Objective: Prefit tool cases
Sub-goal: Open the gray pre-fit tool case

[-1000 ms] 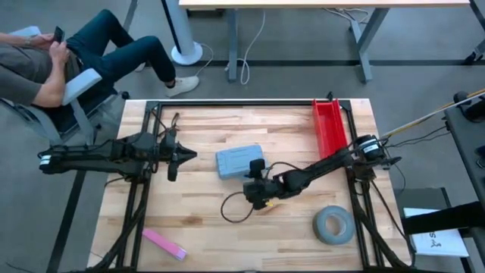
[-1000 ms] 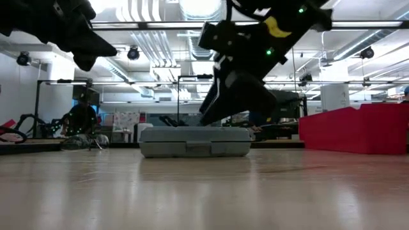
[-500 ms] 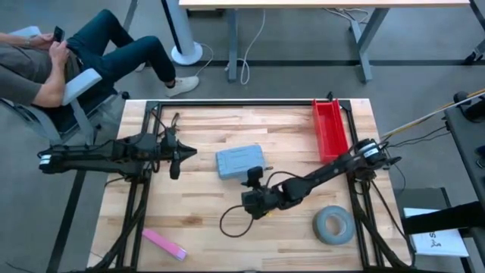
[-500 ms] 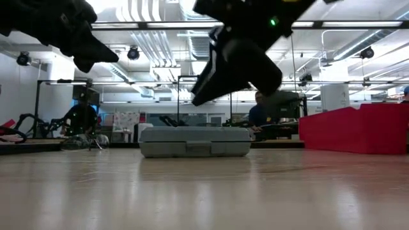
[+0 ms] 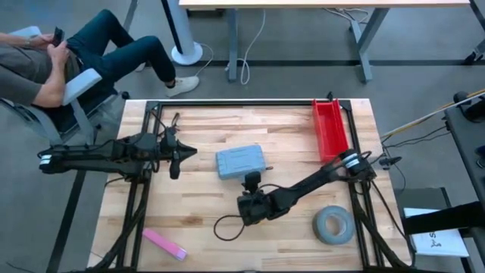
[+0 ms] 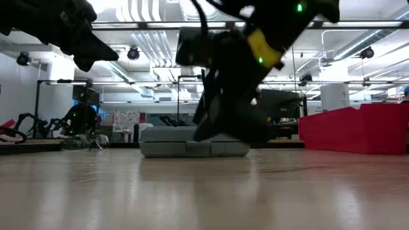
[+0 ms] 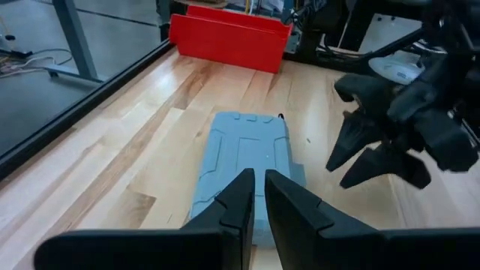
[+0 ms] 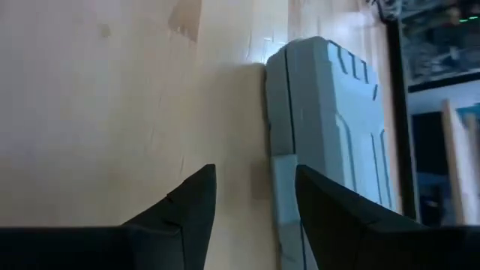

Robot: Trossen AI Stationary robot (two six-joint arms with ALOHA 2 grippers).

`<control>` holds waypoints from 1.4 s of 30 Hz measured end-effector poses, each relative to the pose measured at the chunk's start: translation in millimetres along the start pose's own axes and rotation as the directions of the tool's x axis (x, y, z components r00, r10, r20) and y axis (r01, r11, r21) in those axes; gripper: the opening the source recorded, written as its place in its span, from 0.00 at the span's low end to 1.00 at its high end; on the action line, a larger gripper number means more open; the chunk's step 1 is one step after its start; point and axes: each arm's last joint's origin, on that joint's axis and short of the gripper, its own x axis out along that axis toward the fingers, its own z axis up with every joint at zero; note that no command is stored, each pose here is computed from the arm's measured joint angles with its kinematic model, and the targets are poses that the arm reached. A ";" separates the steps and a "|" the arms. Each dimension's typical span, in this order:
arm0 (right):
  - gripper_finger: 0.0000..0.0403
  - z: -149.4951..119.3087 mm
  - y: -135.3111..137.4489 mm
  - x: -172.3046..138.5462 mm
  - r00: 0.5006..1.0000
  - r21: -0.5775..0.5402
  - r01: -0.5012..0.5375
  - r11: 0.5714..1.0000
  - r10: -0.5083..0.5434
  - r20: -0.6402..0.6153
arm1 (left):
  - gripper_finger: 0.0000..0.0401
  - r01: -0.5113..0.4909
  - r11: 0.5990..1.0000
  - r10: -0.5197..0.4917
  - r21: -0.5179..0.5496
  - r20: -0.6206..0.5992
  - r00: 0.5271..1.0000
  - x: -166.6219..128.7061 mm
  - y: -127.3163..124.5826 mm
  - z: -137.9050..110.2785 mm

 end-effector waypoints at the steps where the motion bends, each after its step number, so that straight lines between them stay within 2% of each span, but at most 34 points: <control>1: 0.39 0.0 3.3 2.6 1.000 -0.010 0.018 1.000 -0.018 -0.005 | 0.10 0.000 1.000 0.000 -0.001 0.000 1.000 -0.1 0.0 -0.1; 5: 0.37 -0.3 9.0 8.8 0.995 -0.015 0.092 0.996 -0.093 -0.022 | 0.10 0.000 1.000 0.000 -0.002 0.000 1.000 0.0 0.0 0.0; 11: 0.34 -1.0 8.1 12.2 0.995 0.041 0.098 0.994 -0.097 -0.027 | 0.10 0.000 1.000 0.000 0.004 0.000 1.000 0.0 0.0 0.0; 22: 0.29 -4.1 7.7 21.3 0.994 0.026 0.100 0.995 -0.099 -0.047 | 0.10 -0.001 1.000 0.001 0.022 -0.001 1.000 0.0 0.0 -0.1; 36: 0.34 -9.4 -9.5 36.4 0.990 0.006 0.107 0.994 -0.106 -0.090 | 0.10 -0.003 0.999 0.003 0.039 -0.017 1.000 2.0 0.0 -1.2; 42: 0.33 -12.1 -16.6 42.5 0.987 0.001 0.116 0.993 -0.115 -0.109 | 0.10 -0.006 0.999 0.007 0.041 -0.036 0.999 4.9 -0.2 -2.4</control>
